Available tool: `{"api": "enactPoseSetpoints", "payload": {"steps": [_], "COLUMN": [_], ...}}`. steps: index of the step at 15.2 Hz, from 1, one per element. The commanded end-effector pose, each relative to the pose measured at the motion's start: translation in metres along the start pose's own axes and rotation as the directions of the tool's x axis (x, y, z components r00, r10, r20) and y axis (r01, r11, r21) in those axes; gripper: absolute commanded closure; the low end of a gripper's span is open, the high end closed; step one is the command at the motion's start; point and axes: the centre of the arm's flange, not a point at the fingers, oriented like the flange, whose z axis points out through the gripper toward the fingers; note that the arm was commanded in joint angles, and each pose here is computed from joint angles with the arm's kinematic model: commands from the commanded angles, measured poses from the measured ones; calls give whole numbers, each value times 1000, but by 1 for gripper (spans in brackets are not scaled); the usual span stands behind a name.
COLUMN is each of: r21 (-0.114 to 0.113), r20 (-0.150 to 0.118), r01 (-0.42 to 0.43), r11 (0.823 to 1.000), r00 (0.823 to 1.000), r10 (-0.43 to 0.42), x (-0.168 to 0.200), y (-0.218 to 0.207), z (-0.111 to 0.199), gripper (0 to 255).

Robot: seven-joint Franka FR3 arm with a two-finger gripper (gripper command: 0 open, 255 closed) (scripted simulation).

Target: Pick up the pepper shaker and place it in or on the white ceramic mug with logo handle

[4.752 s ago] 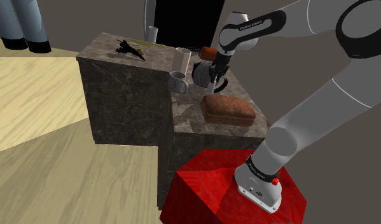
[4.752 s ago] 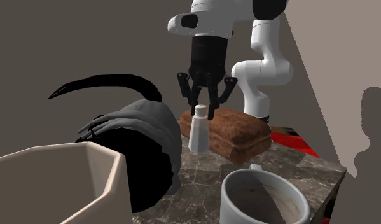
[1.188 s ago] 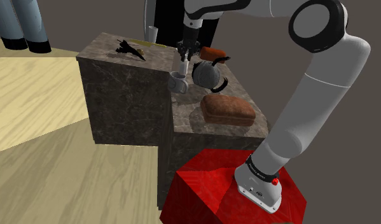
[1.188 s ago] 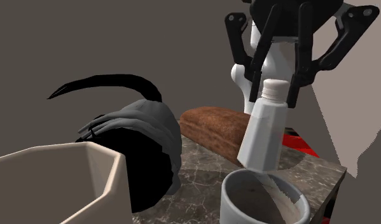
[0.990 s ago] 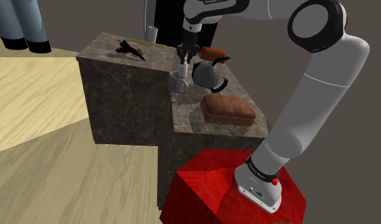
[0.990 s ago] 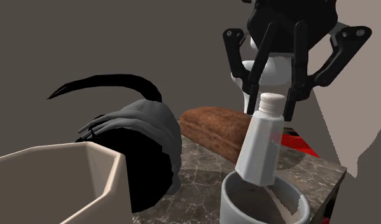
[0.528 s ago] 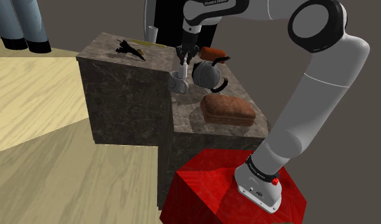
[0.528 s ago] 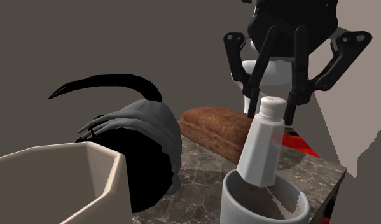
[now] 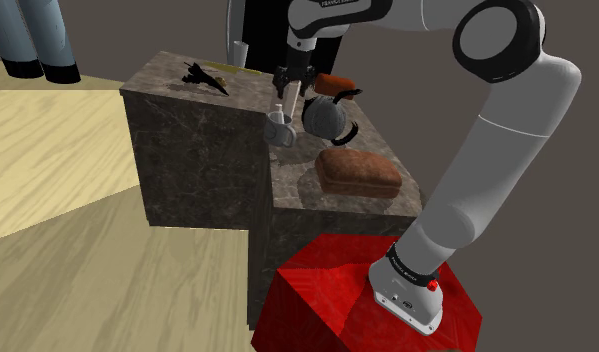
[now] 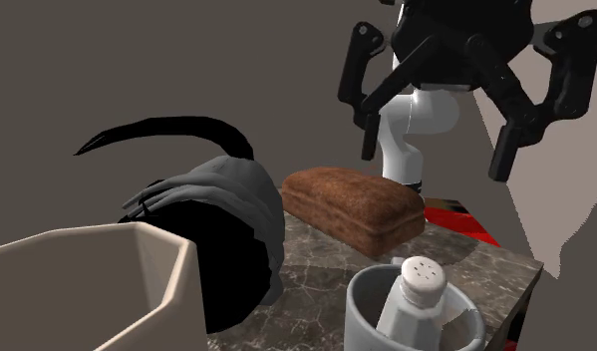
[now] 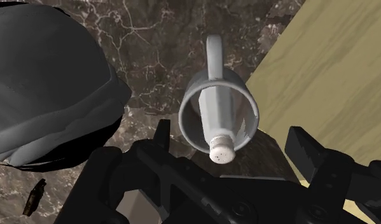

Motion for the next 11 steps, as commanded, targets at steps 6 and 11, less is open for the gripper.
{"api": "enactPoseSetpoints", "payload": {"steps": [6,11], "r21": [0,0], "r20": [0,0], "r01": [0,0], "r11": [1000,1000], "r00": [1000,1000], "r10": [0,0], "x": [0,0], "y": [1,1], "z": [-43,-43], "gripper": [0,0]}}
